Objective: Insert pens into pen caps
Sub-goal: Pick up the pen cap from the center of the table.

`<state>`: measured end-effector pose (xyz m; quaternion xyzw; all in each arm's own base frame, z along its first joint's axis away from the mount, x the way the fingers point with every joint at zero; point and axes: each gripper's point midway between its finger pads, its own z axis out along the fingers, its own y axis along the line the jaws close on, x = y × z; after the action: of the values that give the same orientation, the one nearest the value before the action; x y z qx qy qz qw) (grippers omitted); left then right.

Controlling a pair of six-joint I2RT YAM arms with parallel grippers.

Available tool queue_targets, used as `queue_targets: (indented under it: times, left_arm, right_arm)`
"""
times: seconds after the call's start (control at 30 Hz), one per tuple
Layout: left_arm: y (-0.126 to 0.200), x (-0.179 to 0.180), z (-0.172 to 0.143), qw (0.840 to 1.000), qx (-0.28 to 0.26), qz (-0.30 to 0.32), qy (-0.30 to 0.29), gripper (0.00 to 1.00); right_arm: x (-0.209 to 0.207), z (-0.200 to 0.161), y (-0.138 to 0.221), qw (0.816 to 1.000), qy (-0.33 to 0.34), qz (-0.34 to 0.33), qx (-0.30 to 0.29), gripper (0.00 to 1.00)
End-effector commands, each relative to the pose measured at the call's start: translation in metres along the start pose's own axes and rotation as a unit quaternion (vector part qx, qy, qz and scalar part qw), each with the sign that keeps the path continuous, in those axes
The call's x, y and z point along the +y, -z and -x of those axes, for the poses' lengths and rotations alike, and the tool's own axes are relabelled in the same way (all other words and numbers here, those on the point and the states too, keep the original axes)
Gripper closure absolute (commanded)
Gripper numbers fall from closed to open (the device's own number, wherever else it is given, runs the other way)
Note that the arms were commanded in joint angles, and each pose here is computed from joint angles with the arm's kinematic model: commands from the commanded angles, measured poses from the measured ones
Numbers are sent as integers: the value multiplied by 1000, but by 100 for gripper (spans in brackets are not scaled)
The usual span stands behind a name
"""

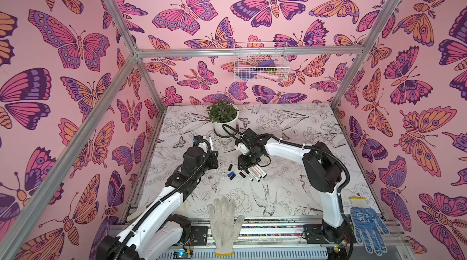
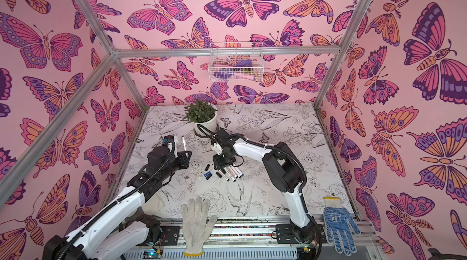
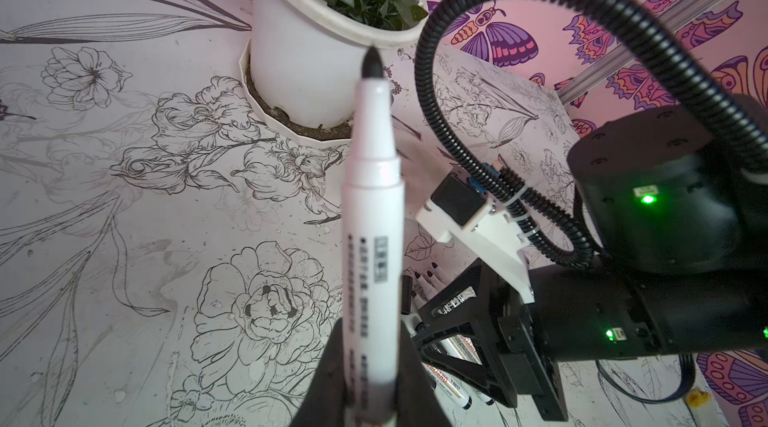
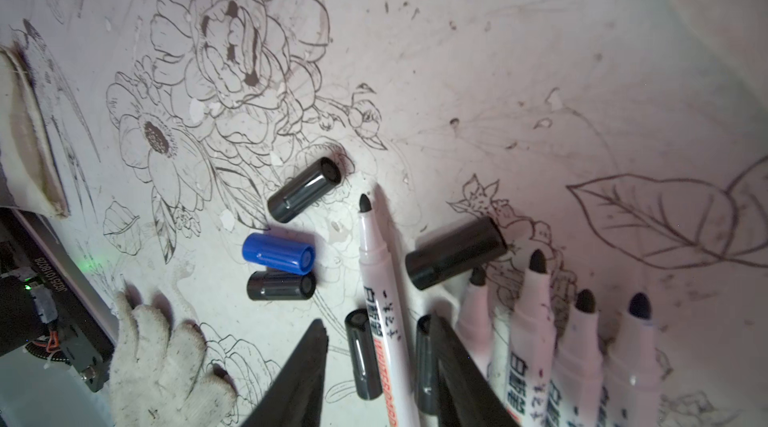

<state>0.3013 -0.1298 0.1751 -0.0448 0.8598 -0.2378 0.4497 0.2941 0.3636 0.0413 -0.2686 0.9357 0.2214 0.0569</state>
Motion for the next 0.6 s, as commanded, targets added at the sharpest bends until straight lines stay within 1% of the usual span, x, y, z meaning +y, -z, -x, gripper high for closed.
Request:
queue_targets:
  times: [0.0, 0.13, 0.33, 0.47, 0.57]
  left_arm:
    - [1, 0, 2, 1000, 2, 1, -5, 100]
    - [1, 0, 3, 1000, 0, 1, -4, 100]
    - [1, -1, 4, 1000, 0, 2, -6, 100]
    - [1, -2, 5, 1000, 0, -1, -5, 100]
    - [1, -3, 4, 1000, 2, -4, -5, 100]
  right_arm:
    - [-9, -1, 0, 1000, -25, -3, 16, 57]
    - [-17, 2, 0, 999, -40, -6, 13, 56]
    - [-16, 9, -6, 999, -45, -3, 19, 55]
    - [-20, 12, -8, 999, -48, -14, 19, 55]
    - [-26, 15, -9, 998, -54, -37, 23, 57]
